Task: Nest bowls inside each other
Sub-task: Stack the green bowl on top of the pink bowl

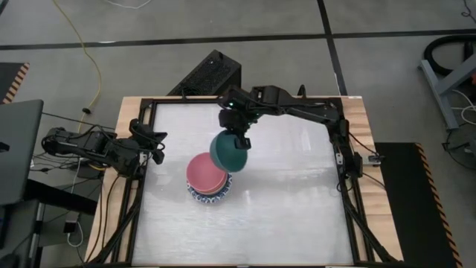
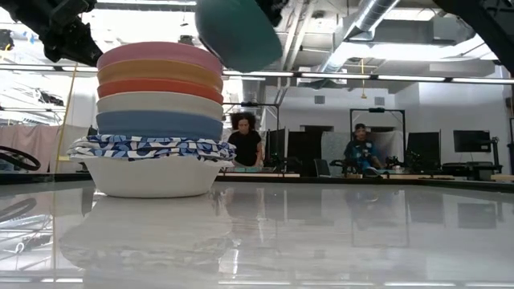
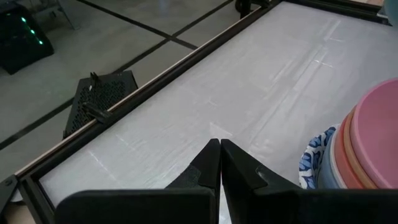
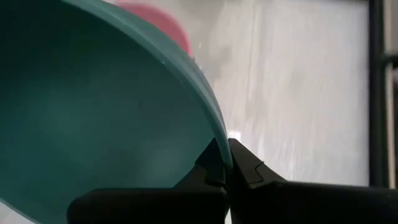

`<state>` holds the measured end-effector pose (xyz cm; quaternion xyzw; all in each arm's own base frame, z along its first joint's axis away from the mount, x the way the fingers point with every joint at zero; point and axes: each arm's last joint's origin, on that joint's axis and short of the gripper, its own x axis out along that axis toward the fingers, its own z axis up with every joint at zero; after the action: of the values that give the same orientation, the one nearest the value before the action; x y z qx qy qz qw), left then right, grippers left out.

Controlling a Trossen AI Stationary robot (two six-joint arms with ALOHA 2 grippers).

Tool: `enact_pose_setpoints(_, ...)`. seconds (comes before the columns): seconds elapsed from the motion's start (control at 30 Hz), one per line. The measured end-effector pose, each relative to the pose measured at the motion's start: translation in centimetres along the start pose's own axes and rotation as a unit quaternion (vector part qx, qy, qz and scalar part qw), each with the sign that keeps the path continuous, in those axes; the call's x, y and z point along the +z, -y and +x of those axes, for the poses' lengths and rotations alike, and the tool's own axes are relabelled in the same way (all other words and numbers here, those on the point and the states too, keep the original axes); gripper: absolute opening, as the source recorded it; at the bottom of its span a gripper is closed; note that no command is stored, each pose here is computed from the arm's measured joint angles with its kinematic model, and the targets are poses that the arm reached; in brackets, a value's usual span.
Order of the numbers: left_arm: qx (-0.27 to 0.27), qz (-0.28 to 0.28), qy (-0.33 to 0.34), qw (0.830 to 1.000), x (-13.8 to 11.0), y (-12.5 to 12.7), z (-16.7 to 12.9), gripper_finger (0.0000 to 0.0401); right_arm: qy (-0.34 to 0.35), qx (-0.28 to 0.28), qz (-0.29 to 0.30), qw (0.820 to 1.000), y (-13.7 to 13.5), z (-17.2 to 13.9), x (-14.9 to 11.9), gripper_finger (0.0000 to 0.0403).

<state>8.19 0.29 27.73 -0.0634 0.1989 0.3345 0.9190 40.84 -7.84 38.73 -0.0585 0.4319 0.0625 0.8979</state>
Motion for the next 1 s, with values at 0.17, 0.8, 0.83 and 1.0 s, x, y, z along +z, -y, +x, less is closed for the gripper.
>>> enact_pose_setpoints(0.17,0.0,0.0,0.0,1.0,0.0,0.0,0.0,0.0,0.06,0.012,-0.027,0.998,-0.2,0.0,1.2,0.0008)
enact_pose_setpoints(0.8,0.0,-0.004,0.0,1.0,0.0,0.0,0.0,0.0,0.129,0.091,-0.103,0.982,-0.8,5.7,2.7,0.0008)
enact_pose_setpoints(0.83,0.0,-0.004,0.0,1.0,0.0,0.0,0.0,0.0,0.124,0.093,-0.102,0.983,-0.6,6.4,2.6,0.0008)
enact_pose_setpoints(1.0,0.0,-0.004,0.0,1.0,0.0,0.0,0.0,0.0,0.101,0.097,-0.091,0.986,0.0,8.8,1.9,0.0008)
